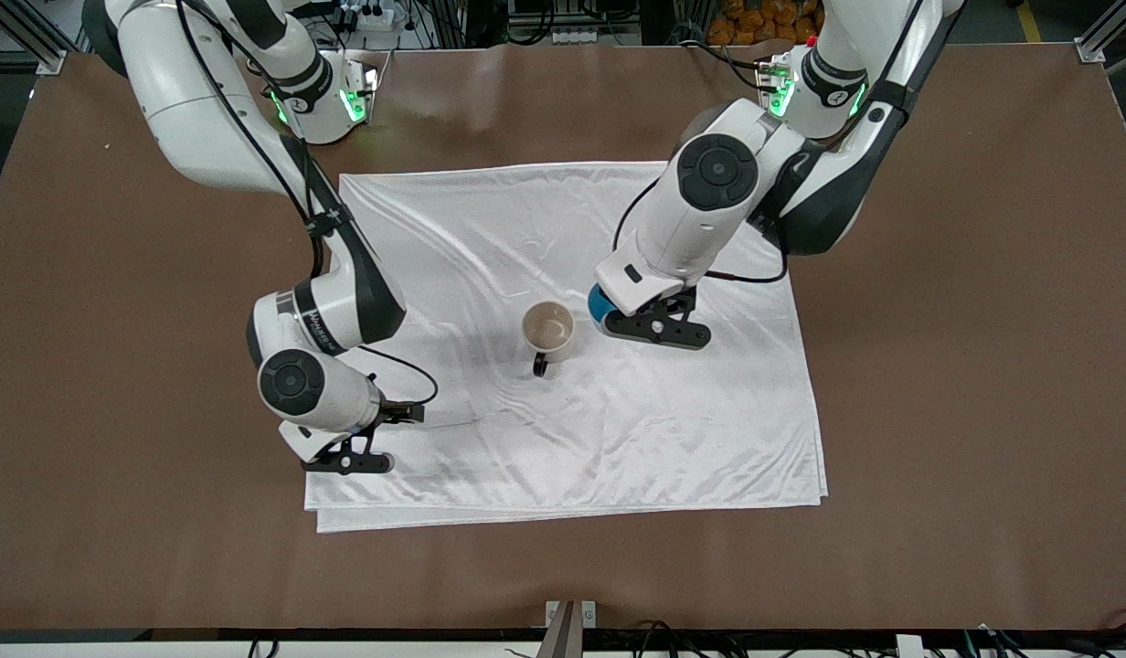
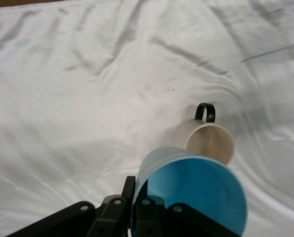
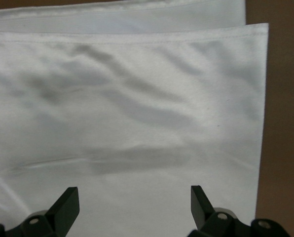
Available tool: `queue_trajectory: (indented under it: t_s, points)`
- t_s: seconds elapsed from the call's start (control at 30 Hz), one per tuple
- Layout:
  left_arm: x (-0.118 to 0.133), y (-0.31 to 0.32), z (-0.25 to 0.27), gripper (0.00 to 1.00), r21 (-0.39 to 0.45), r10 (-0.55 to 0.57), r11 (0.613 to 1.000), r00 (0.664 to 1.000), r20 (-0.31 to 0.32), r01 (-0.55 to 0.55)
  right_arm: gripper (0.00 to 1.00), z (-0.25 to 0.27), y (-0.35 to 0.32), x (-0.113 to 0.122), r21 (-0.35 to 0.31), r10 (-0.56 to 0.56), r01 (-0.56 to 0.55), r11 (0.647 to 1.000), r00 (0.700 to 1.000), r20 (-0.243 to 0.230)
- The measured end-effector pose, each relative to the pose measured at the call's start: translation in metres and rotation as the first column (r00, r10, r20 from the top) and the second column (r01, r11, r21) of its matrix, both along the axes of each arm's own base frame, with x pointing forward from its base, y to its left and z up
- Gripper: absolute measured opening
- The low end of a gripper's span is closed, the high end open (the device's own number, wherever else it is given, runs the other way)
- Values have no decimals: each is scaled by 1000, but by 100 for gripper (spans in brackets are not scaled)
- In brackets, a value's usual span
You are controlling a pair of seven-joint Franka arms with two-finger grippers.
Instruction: Place blue cup into white mug on cloth
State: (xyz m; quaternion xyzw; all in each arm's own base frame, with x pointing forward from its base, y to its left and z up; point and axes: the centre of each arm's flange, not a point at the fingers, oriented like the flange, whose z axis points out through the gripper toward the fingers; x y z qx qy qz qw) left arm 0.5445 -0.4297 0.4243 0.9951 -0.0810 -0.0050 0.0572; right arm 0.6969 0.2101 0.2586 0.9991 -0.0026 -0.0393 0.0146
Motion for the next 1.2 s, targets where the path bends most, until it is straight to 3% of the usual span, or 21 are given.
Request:
queue_trajectory:
  t_s: [0.3,0.6,0.83,1.2]
  points:
    - [-26,-41,-24,4,-5,-3,1000,1000,-17,3,100,-7,-77,12,35,101,-100,994,994,-32]
    - [-41,-67,-54,4,-10,-12,1000,999,-34,12,100,-3,-131,3,56,164,-161,985,985,-57]
    - [-48,-80,-75,4,-8,-23,1000,999,-34,22,100,30,-126,-22,50,182,-179,983,982,-59]
    - [-37,-77,-98,4,-13,-9,1000,1000,-20,8,100,86,-119,-73,43,195,-192,980,979,-63]
